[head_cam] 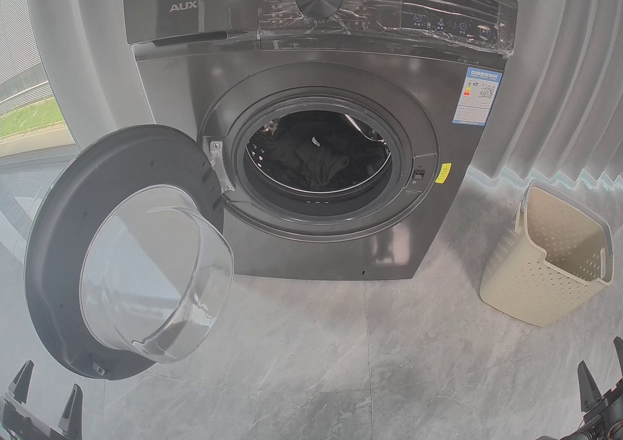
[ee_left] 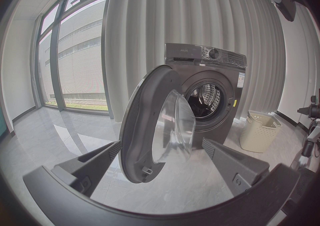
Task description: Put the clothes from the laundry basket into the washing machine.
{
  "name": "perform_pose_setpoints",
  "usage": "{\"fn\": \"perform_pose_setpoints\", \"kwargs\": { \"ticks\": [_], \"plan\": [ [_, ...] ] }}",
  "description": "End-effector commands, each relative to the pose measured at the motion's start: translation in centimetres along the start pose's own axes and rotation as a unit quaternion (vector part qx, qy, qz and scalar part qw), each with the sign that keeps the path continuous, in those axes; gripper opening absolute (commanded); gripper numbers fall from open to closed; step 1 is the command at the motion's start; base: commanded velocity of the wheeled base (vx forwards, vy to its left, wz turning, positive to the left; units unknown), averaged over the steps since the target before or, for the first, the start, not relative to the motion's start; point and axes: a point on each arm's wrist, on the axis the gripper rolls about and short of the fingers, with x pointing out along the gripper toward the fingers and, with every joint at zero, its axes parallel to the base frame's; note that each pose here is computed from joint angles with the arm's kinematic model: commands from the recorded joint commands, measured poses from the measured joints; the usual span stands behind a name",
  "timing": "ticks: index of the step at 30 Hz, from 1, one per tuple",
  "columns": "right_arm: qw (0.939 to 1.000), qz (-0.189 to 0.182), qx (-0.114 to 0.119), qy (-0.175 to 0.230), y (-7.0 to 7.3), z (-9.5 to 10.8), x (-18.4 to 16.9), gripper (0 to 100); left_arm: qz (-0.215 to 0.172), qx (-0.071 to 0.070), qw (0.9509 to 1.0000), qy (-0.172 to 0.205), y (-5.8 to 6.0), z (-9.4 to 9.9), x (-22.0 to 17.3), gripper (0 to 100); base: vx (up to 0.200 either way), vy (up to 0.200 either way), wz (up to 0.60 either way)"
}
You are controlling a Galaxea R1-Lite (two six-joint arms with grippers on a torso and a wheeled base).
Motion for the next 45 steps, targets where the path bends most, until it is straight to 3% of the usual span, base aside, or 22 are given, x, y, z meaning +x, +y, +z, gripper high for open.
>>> {"fn": "perform_pose_setpoints", "kwargs": {
  "ticks": [1, 9, 29, 38, 45],
  "plan": [
    [1.0, -0.002, -0.001, 0.008, 0.01, -0.48, 0.13, 100, 0.001, -0.001, 1.0, 0.001, 0.01, -0.48, 0.01, 100, 0.0, 0.0, 0.6],
    [1.0, -0.001, 0.0, 0.008, 0.01, -0.48, 0.13, 100, 0.001, 0.0, 1.0, 0.001, 0.01, -0.48, 0.01, 100, 0.0, 0.0, 0.6],
    [1.0, 0.0, 0.001, 0.008, 0.01, -0.48, 0.13, 100, 0.0, -0.002, 1.0, 0.001, 0.01, -0.48, 0.01, 100, 0.0, 0.0, 0.0],
    [1.0, 0.0, 0.001, 0.008, 0.01, -0.48, 0.13, 100, 0.0, -0.002, 1.0, 0.001, 0.01, -0.48, 0.01, 100, 0.0, 0.2, 0.0],
    [1.0, 0.0, 0.001, 0.008, 0.01, -0.48, 0.13, 100, 0.001, -0.002, 1.0, 0.001, 0.01, -0.48, 0.01, 100, 0.0, 0.0, 0.0]
  ]
}}
